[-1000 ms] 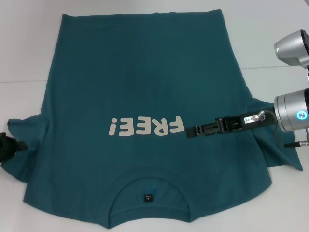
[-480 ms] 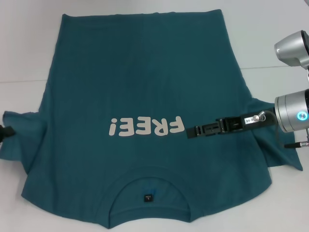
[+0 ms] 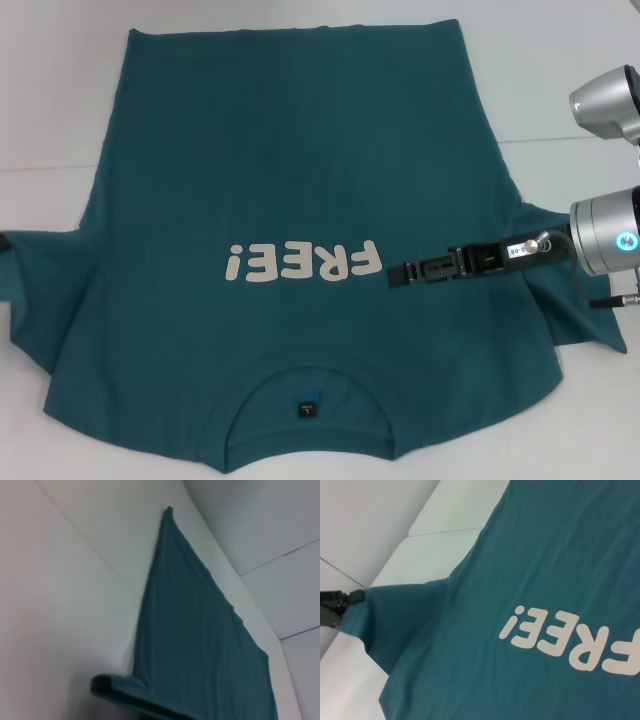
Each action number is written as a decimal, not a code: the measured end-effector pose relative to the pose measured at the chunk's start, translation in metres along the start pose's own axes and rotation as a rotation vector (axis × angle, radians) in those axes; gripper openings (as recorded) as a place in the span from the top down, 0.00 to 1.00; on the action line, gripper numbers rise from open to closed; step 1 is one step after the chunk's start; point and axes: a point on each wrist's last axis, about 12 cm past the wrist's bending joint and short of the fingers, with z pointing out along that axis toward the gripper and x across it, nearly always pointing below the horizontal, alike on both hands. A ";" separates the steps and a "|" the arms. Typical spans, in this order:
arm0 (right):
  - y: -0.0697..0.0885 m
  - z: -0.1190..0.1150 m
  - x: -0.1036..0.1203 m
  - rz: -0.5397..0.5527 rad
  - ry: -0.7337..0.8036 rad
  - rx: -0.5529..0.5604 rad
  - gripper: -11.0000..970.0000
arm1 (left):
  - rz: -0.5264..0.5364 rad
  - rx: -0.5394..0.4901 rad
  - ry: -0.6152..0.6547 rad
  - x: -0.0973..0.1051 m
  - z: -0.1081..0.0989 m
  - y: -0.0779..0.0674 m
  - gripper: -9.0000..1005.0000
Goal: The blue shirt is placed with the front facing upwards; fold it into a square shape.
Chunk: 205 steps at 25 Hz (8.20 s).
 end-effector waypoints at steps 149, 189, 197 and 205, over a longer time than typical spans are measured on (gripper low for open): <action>-0.008 0.002 0.004 0.027 -0.012 0.036 0.05 | 0.241 -0.038 0.084 0.028 0.087 -0.048 0.08; -0.063 -0.129 0.019 0.261 -0.254 0.180 0.05 | 0.503 0.446 0.195 0.128 -0.016 -0.015 0.09; -0.075 -0.143 0.025 0.317 -0.163 0.331 0.05 | 0.503 0.436 0.191 0.127 -0.016 -0.013 0.09; -0.085 -0.143 0.027 0.428 -0.198 0.399 0.05 | 0.499 0.422 0.187 0.127 -0.015 -0.012 0.09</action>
